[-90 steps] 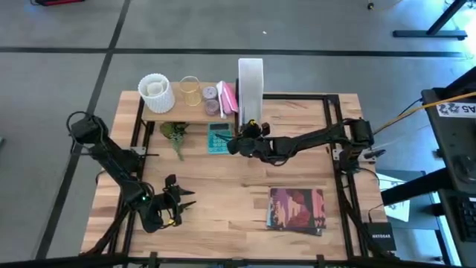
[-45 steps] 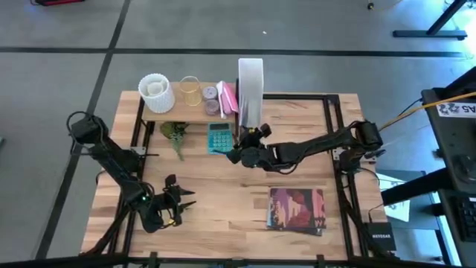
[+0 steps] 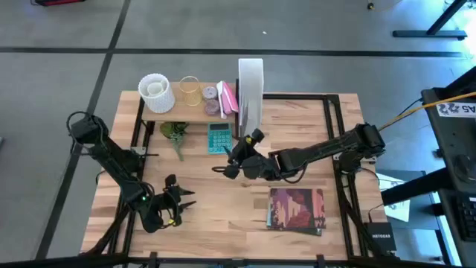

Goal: Stock shelves
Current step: Adjust the pink stapler on the shelf

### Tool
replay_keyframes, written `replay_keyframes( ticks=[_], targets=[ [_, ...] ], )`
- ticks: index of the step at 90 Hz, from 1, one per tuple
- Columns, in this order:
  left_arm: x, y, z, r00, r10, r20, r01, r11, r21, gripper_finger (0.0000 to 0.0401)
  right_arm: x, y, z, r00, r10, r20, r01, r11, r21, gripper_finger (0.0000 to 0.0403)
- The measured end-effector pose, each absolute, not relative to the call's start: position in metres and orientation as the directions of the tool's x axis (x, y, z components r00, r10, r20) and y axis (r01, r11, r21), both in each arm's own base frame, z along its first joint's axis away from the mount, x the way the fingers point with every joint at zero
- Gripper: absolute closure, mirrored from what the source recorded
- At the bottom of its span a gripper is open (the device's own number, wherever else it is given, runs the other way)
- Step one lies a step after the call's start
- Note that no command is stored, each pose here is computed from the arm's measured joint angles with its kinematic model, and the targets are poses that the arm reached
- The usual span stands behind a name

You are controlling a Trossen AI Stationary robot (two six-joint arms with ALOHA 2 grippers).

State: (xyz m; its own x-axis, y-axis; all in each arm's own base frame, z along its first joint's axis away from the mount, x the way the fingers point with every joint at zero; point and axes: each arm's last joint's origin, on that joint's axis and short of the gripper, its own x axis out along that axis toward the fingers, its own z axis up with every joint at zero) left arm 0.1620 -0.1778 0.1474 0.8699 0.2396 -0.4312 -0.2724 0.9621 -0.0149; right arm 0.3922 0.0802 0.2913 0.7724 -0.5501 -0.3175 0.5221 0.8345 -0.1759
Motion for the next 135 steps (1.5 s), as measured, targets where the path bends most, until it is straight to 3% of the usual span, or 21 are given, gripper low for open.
replay_keyframes(
  ticks=[29, 55, 76, 93, 112, 135],
  targets=[
    [0.189, -0.169, 0.169, 0.880, 0.430, -0.202, -0.429, 0.902, 0.052, 0.0260, 0.382, 0.111, 0.284, 0.803, -0.452, -0.390, 0.387, 0.891, -0.236, 0.0205],
    [0.247, -0.131, 0.209, 0.873, 0.422, -0.244, -0.400, 0.906, 0.138, 0.0260, 0.325, 0.188, 0.263, 0.745, -0.452, -0.491, 0.393, 0.892, -0.225, 0.0205],
    [0.282, -0.064, 0.268, 0.856, 0.418, -0.304, -0.374, 0.907, 0.196, 0.0282, 0.287, 0.229, 0.247, 0.788, -0.453, -0.417, 0.452, 0.886, -0.107, 0.0205],
    [0.300, -0.006, 0.306, 0.848, 0.428, -0.312, -0.365, 0.899, 0.241, 0.0320, 0.284, 0.240, 0.228, 0.800, -0.473, -0.369, 0.484, 0.872, -0.069, 0.0205],
    [0.297, 0.049, 0.308, 0.764, 0.566, -0.311, -0.456, 0.814, 0.360, 0.0351, 0.290, 0.247, 0.213, 0.802, -0.468, -0.372, 0.482, 0.874, -0.061, 0.0205],
    [0.292, 0.087, 0.299, 0.786, 0.472, -0.400, -0.404, 0.881, 0.247, 0.0370, 0.292, 0.248, 0.210, 0.805, -0.467, -0.367, 0.484, 0.874, -0.050, 0.0205]
  ],
)
